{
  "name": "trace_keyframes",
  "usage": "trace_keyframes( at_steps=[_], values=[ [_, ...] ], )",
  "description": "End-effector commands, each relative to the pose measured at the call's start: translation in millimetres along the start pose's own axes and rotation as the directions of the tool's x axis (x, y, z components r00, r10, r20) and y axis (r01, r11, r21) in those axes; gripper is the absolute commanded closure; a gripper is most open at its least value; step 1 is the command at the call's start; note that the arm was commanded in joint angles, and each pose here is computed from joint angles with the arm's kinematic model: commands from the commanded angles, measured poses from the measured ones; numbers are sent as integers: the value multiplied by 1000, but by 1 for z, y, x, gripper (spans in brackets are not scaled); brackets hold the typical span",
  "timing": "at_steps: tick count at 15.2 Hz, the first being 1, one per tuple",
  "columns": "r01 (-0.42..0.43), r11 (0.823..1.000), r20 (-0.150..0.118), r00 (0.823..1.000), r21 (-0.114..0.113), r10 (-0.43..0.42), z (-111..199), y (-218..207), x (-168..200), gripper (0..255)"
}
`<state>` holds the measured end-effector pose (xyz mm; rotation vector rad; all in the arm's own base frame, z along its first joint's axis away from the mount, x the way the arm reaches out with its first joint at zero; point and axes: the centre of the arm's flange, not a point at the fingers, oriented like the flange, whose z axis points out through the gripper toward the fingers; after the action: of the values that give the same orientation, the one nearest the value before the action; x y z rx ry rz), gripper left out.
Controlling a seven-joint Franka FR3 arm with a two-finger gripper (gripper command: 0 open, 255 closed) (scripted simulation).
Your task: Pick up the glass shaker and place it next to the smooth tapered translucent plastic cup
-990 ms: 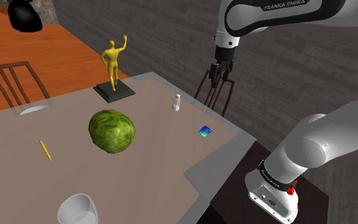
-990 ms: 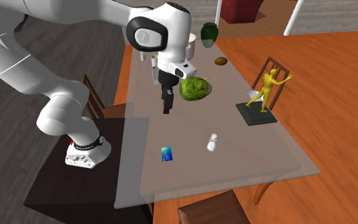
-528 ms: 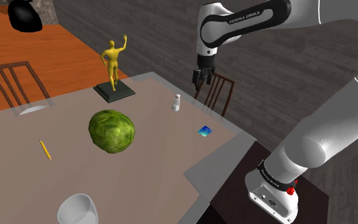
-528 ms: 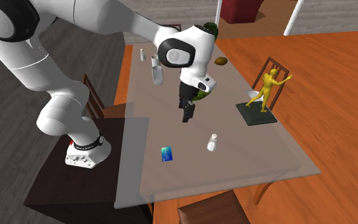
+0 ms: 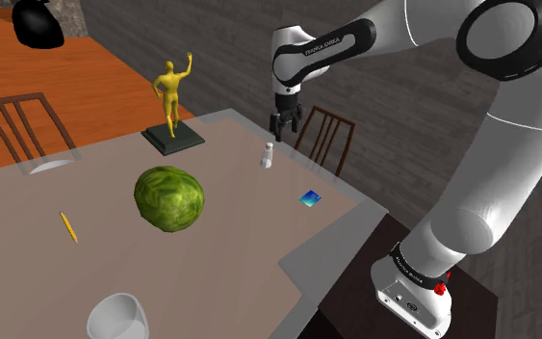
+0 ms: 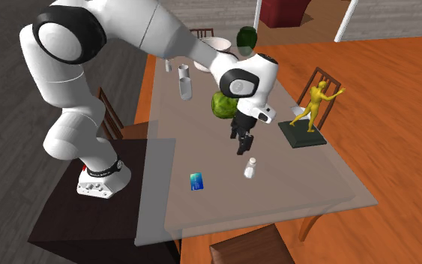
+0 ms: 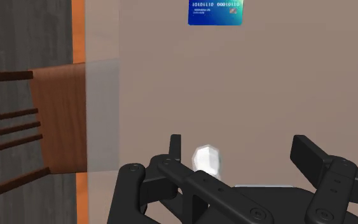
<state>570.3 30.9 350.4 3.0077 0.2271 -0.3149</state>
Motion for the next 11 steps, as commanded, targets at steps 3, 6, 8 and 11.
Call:
trace_keyframes(
  at_steps=[3,6,8,11],
  values=[
    [9,1000,10,1000,-14,-9,27,-2,47,0],
    [16,1000,18,1000,-24,-15,46,-2,83,0],
    [20,999,23,1000,-31,-20,59,-3,107,0],
    [23,999,26,999,-35,-22,72,-2,120,0]
  ],
)
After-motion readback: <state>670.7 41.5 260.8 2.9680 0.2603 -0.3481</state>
